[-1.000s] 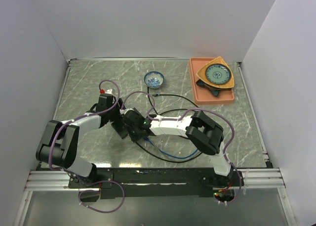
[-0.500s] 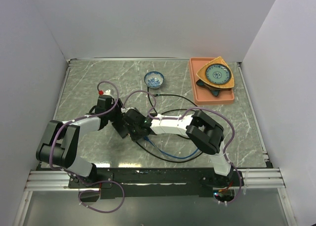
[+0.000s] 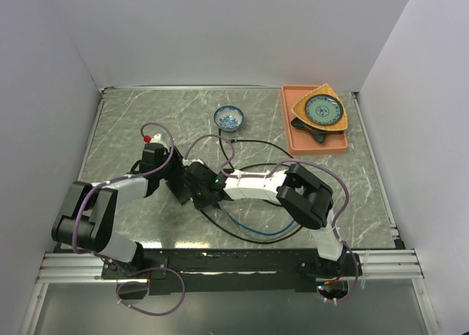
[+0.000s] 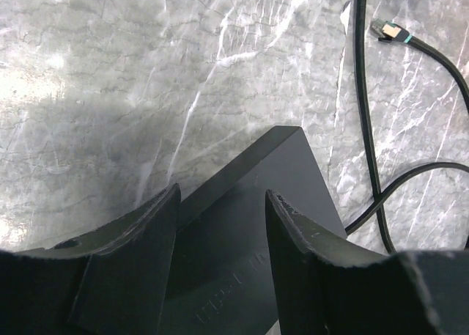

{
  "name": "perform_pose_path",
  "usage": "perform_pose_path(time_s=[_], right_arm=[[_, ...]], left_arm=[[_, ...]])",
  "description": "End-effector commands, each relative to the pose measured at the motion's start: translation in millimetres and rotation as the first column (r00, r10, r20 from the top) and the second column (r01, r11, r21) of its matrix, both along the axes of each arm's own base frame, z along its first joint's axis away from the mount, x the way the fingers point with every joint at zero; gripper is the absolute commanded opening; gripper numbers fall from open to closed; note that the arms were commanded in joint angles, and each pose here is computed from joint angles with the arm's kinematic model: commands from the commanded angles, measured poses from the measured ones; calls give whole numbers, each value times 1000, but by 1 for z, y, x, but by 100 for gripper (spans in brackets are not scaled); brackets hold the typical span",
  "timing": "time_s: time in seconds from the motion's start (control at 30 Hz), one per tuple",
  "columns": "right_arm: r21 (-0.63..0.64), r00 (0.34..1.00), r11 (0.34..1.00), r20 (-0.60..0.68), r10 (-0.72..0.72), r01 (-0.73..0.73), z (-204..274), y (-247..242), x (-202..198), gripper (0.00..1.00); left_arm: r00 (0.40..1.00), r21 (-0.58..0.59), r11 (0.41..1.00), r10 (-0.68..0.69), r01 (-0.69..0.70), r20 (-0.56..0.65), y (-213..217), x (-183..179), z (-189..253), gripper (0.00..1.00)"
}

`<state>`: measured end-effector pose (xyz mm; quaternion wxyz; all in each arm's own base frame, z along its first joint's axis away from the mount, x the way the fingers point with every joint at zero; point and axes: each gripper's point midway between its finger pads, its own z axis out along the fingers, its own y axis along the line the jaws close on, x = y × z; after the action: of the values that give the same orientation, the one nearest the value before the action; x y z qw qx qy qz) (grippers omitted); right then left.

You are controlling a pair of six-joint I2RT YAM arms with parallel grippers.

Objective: Insert the plug into the switch port

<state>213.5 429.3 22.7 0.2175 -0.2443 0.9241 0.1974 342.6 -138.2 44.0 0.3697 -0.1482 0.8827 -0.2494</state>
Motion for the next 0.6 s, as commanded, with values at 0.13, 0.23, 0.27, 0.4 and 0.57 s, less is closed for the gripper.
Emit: perform_pose_path(time_s=[0.13, 0.23, 0.27, 0.4, 0.57], right_arm=[[301, 943, 930, 189, -276, 212, 69, 24, 87, 0], [331, 933, 913, 184, -310, 238, 75, 23, 90, 0], [333, 929, 908, 175, -326, 255, 73, 20, 90, 0], [347, 918, 891, 157, -364, 294, 74, 14, 94, 0], [394, 905, 863, 145, -399, 317, 80, 6, 96, 0]], left_arm=[[948, -104, 991, -115, 88, -297, -23, -73, -42, 54], [945, -105, 991, -108, 79, -309, -23, -76, -46, 54], [944, -104, 992, -106, 77, -312, -22, -76, -46, 54], [940, -104, 992, -96, 65, -328, -21, -79, -50, 52], [932, -96, 994, -88, 57, -353, -20, -82, -59, 52]])
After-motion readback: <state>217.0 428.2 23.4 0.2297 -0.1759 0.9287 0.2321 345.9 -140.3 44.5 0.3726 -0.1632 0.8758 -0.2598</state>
